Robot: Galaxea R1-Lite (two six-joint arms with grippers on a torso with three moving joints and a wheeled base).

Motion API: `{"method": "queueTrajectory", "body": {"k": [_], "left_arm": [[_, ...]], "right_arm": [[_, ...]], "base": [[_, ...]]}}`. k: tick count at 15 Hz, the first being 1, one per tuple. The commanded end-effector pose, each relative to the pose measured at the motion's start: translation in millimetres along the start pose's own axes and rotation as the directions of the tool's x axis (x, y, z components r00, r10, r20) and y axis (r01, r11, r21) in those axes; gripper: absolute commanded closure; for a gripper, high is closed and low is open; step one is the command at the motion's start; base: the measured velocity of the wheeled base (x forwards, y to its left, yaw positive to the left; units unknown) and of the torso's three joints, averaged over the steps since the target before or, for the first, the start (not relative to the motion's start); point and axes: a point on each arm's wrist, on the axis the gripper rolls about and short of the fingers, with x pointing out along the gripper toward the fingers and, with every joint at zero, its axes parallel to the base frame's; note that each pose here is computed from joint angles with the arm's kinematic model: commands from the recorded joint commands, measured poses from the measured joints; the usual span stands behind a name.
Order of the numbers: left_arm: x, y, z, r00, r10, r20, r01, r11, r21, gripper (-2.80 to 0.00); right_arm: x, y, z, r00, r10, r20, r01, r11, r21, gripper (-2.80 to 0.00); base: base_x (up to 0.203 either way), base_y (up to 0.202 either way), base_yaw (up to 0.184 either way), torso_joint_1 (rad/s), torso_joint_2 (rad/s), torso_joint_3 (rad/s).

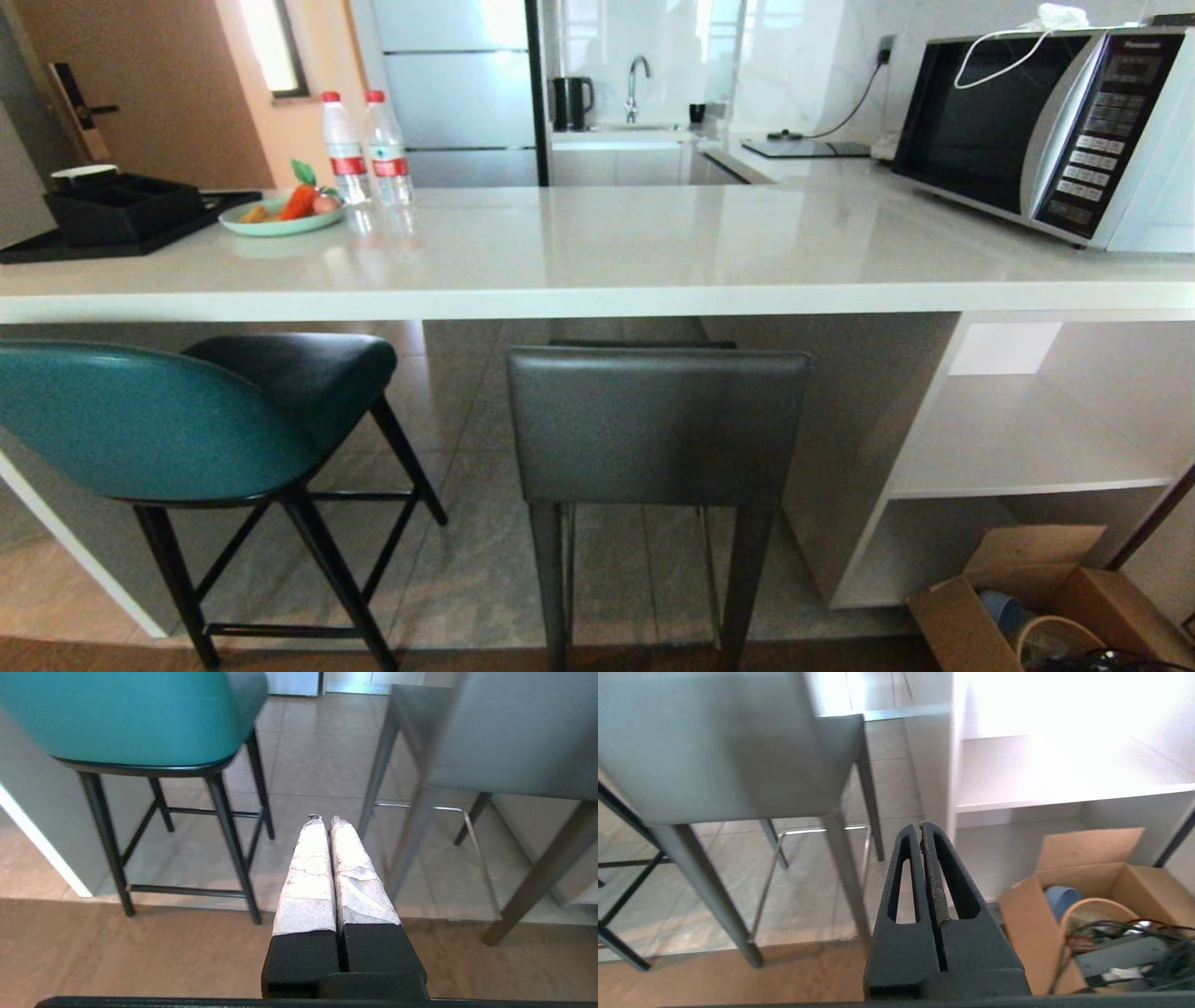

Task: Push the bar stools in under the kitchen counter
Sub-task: Pull the gray chair out from under the dining table

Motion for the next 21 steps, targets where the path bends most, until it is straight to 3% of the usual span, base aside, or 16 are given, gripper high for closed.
{"method": "queueTrajectory", "body": {"k": [1,4,21], "left_arm": [[0.0,0.0,-0.2,1.000,0.002,-0.001,-0.002,1.000,-0.001,0.00],[0.1,0.0,-0.4,1.000,0.002,-0.002,-0.002,1.000,-0.001,0.00],[0.0,0.0,-0.1,1.000,0.001,-0.002,-0.001,1.000,0.004,0.00]], "right_arm": [[0.5,0.0,-1.2,1.000,0.000,-0.006,0.000,1.000,0.000,0.00],[0.5,0.0,-1.2,1.000,0.000,-0.006,0.000,1.000,0.000,0.00],[0.5,0.0,-1.2,1.000,0.000,-0.006,0.000,1.000,0.000,0.00]], "base": [[0.000,-0.194,0.000,0.007,0.00,0.002],[0.000,-0.134,0.003,0.001,0.00,0.001],[0.000,0.000,0.000,0.000,0.00,0.000]]}}
